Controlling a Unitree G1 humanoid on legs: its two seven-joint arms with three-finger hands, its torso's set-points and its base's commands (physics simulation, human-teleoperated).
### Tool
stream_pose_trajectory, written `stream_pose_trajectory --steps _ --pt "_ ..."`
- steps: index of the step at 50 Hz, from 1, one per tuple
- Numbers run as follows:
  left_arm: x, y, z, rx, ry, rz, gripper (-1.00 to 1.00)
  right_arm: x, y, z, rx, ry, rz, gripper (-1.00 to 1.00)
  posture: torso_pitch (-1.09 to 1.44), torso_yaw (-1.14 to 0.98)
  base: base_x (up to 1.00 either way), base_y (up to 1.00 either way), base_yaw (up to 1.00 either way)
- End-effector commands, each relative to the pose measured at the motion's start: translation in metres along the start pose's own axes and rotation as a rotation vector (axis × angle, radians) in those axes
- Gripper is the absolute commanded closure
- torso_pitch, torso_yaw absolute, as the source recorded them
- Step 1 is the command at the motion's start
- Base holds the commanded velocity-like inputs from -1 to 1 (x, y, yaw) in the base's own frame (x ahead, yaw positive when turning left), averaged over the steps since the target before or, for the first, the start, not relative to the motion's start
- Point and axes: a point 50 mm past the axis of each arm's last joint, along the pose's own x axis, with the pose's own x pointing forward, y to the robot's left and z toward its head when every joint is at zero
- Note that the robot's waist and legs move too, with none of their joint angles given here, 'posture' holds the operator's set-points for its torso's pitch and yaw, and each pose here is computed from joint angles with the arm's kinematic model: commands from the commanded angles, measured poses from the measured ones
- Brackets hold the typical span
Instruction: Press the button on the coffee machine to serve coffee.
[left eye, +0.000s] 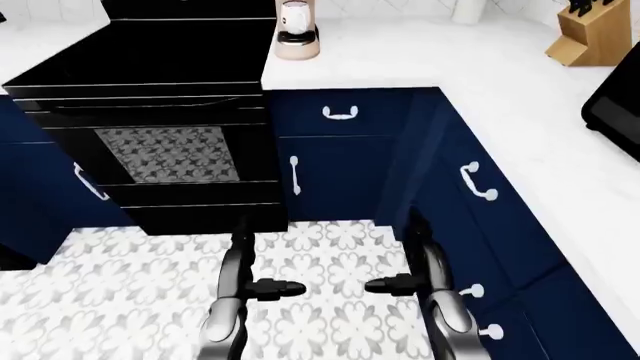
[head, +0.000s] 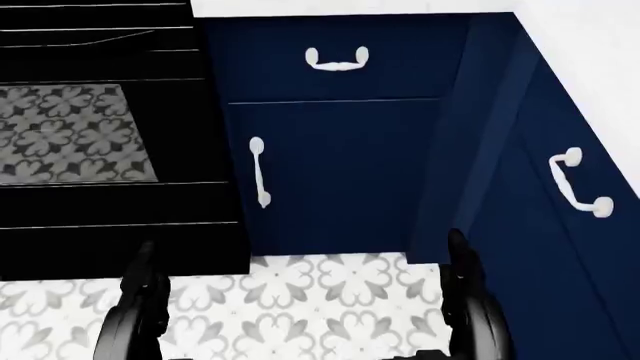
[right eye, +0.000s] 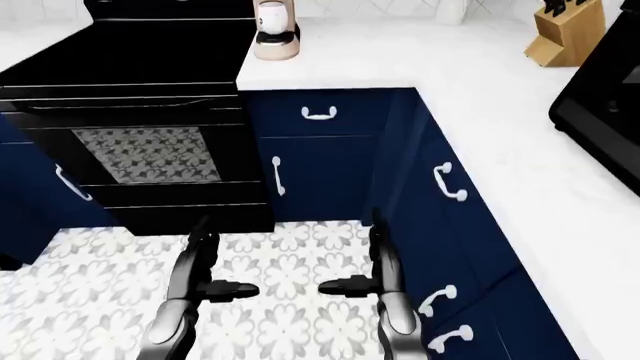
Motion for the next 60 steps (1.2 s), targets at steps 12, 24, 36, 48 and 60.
stream_pose_trajectory --steps 12,24,36,48,60 --pt "0.004 -0.001 0.032 0.000 -0.166 -0.011 -1.00 0.002 0.001 0.032 -0.024 -0.161 0.013 -1.00 0.00 0.00 0.00 0.00 0.00" --pt "0.005 -0.005 0.030 0.004 -0.160 -0.017 -1.00 0.003 -0.002 0.044 -0.042 -0.178 -0.002 -1.00 0.00 0.00 0.00 0.00 0.00" --pt "0.018 0.004 0.078 -0.031 -0.187 0.020 -1.00 0.004 0.005 0.094 -0.044 -0.209 0.004 -1.00 0.00 0.00 0.00 0.00 0.00" --pt "0.032 0.012 0.145 -0.010 -0.242 0.023 -1.00 0.009 0.011 0.159 -0.062 -0.251 0.031 -1.00 0.00 0.00 0.00 0.00 0.00" --pt "0.036 0.021 0.203 -0.014 -0.277 0.049 -1.00 0.008 0.012 0.221 -0.064 -0.315 0.037 -1.00 0.00 0.00 0.00 0.00 0.00"
